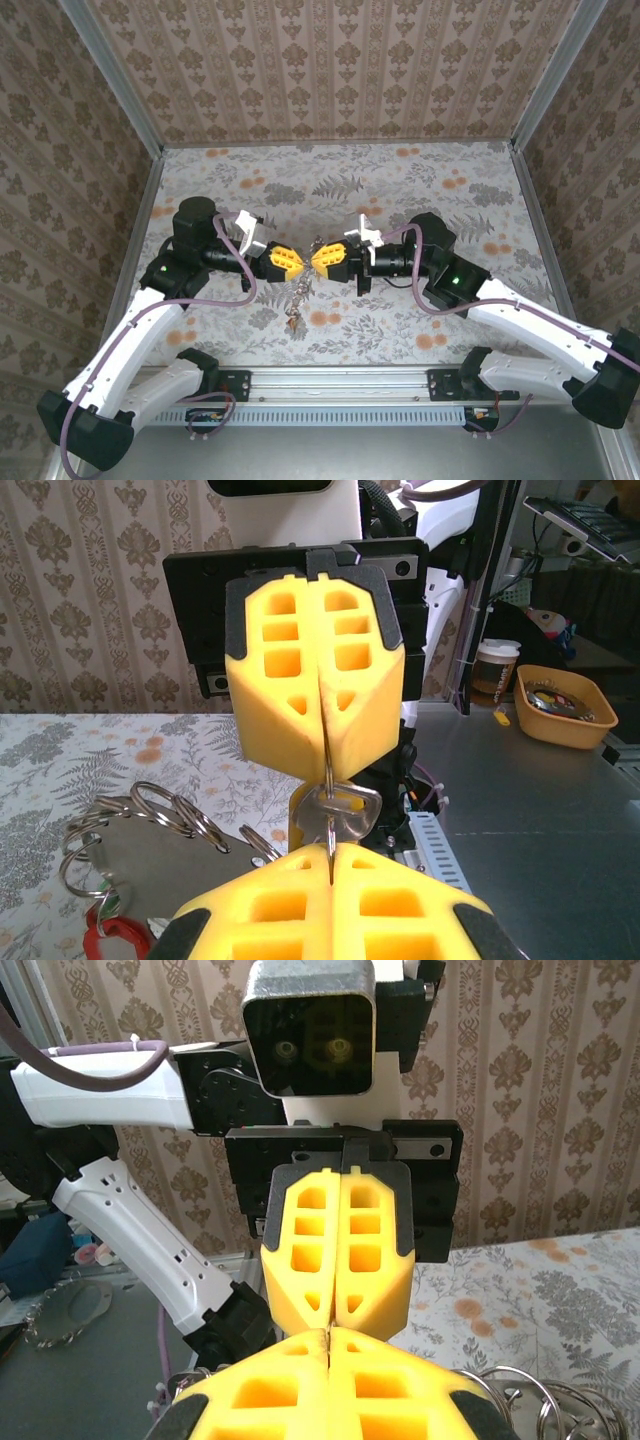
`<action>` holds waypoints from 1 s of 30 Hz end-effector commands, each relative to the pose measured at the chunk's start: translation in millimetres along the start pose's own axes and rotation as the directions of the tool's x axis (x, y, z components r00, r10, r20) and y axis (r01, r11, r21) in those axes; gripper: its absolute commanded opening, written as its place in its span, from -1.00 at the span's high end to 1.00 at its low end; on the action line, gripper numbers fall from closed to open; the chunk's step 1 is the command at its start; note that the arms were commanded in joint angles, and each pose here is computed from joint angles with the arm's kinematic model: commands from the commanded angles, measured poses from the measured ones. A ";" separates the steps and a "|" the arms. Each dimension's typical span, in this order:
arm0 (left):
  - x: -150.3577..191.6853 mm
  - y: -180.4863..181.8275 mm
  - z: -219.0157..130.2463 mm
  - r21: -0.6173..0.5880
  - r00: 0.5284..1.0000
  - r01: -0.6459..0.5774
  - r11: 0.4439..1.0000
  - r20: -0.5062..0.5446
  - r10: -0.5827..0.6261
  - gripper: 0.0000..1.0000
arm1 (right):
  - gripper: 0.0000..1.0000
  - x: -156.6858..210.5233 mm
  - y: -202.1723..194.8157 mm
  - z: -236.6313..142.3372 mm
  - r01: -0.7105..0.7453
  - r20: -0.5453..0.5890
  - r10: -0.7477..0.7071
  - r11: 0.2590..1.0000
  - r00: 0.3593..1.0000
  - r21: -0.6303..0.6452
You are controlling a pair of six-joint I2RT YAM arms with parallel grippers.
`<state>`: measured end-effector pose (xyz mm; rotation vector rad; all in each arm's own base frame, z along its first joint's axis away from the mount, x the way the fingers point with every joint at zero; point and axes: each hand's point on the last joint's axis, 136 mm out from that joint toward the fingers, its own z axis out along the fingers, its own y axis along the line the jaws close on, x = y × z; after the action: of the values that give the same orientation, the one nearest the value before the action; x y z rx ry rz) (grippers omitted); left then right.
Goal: Put the keys on the keyring
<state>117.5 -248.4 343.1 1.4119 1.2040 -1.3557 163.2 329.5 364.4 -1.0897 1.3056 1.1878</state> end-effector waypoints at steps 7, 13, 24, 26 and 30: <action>-11.9 -6.7 -0.5 0.046 0.999 -0.032 0.998 0.027 0.031 1.00 | 1.00 -4.8 2.8 2.5 0.052 0.013 -0.053 0.999 0.999 0.006; -11.9 -7.5 -0.4 0.048 0.999 -0.030 0.998 0.028 0.028 1.00 | 1.00 -0.8 -1.0 4.5 0.070 -0.006 -0.070 0.997 0.998 0.033; -12.9 -8.5 -0.6 0.056 0.999 -0.030 0.998 0.030 0.029 1.00 | 1.00 -5.5 -5.7 5.1 0.108 0.011 -0.109 0.992 0.994 0.064; -13.3 -8.8 -0.8 0.057 0.999 -0.032 0.998 0.031 0.030 1.00 | 1.00 -4.0 -6.0 5.1 0.107 0.008 -0.108 0.992 0.994 0.064; -12.2 -8.6 -0.5 0.060 0.999 -0.025 0.998 0.030 0.024 1.00 | 1.00 -3.2 -7.1 3.7 0.116 0.007 -0.117 0.991 0.993 0.073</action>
<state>117.8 -249.2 343.1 1.4103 1.2100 -1.3804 166.3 333.1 360.5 -1.1092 1.2804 1.0965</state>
